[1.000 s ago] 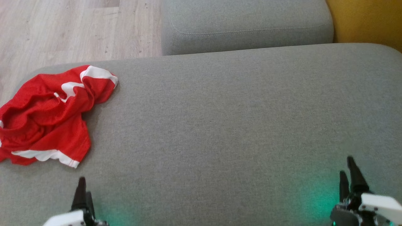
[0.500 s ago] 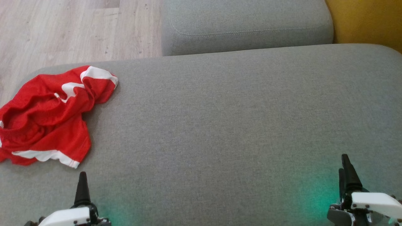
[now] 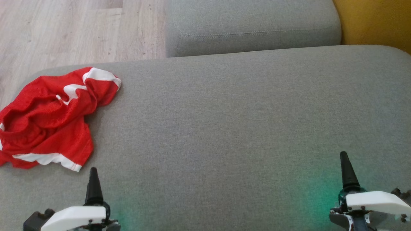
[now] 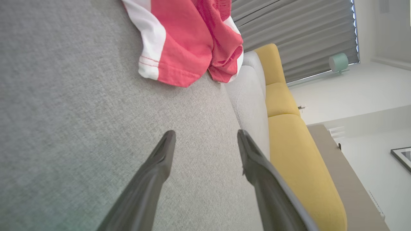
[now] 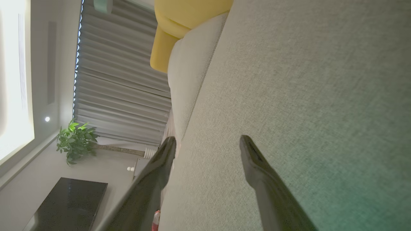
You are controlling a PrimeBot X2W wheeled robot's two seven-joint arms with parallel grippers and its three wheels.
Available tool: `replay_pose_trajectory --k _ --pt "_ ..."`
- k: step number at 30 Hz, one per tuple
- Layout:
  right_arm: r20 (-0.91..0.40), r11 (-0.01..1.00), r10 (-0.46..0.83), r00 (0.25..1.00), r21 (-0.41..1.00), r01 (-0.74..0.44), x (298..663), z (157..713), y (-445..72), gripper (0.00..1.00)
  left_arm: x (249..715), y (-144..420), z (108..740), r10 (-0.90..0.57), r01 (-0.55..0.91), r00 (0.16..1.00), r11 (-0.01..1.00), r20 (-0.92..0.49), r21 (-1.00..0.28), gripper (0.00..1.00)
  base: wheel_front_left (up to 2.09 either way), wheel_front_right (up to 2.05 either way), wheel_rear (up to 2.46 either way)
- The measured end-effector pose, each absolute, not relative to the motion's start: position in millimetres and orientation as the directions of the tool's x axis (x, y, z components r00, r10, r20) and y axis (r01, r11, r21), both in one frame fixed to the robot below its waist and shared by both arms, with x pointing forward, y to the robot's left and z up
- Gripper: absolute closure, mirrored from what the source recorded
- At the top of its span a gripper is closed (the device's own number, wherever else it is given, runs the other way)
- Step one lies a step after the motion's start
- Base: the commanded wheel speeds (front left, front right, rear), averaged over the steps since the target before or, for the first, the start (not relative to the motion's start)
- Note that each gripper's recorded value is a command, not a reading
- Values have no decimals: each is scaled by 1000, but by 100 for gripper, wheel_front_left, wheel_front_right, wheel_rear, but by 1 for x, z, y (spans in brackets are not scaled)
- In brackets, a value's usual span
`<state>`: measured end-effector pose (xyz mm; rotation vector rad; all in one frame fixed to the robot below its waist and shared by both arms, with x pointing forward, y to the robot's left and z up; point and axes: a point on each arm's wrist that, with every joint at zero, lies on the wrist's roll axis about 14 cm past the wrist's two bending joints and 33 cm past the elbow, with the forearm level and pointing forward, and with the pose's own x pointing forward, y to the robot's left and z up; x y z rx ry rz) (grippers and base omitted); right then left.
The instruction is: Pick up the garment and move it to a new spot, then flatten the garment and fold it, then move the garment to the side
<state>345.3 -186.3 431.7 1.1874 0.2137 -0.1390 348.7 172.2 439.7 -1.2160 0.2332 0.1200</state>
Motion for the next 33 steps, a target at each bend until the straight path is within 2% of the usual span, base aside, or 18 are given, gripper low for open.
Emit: replay_pose_trajectory --k 12,33 --pt "-209 527 20 978 834 167 349 440 -179 0 352 167 452 -26 -168 978 496 -208 -852 0 0 0 0" --pt "-156 732 60 986 678 62 352 452 -164 0 354 155 466 -25 -97 987 706 -161 -701 0 0 0 0"
